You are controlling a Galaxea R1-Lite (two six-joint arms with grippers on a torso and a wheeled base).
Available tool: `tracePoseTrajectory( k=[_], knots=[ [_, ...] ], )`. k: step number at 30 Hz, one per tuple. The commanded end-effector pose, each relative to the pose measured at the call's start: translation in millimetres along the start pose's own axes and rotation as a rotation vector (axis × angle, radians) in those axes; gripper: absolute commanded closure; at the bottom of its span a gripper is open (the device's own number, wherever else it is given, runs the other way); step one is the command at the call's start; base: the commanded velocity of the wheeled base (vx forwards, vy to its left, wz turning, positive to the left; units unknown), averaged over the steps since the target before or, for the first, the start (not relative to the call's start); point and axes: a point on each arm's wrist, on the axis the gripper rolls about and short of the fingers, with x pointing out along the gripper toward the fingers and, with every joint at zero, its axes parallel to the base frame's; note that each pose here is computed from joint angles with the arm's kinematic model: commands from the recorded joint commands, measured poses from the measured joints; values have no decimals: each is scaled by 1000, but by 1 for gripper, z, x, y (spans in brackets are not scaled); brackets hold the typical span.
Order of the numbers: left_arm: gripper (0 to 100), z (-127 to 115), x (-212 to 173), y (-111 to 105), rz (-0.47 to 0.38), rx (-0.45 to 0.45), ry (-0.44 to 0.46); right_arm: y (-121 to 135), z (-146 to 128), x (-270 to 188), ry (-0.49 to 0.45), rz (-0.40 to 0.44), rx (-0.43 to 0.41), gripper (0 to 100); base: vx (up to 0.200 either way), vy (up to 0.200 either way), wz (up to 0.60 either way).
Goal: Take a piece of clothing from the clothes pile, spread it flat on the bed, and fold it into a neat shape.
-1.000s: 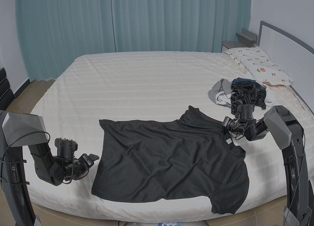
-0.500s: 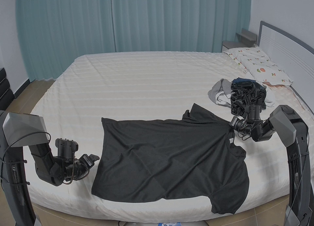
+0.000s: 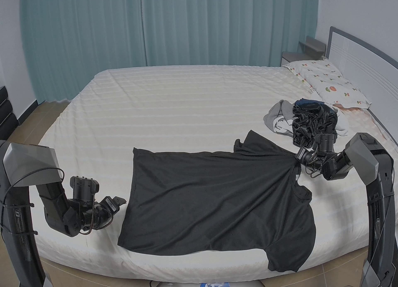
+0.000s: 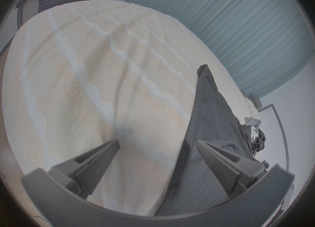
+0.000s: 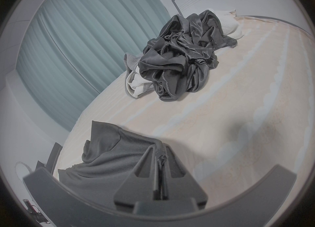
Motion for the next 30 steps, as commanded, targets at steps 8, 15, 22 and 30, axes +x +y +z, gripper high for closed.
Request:
tracePoseTrajectory(
  k=[8, 15, 22, 30],
  knots=[
    [0, -16, -17, -4, -13, 38, 54, 8, 6, -25, -18, 14, -3, 0, 0, 0, 0],
    [0, -41, -39, -12, -39, 104, 118, 10, 9, -75, -11, 34, 3, 0, 0, 0, 0],
    [0, -65, -52, -14, -28, 177, 170, 9, -5, -119, 40, 60, 6, 0, 0, 0, 0],
    [0, -67, -59, -10, -13, 210, 164, 7, -20, -147, 74, 68, 8, 0, 0, 0, 0]
  ],
)
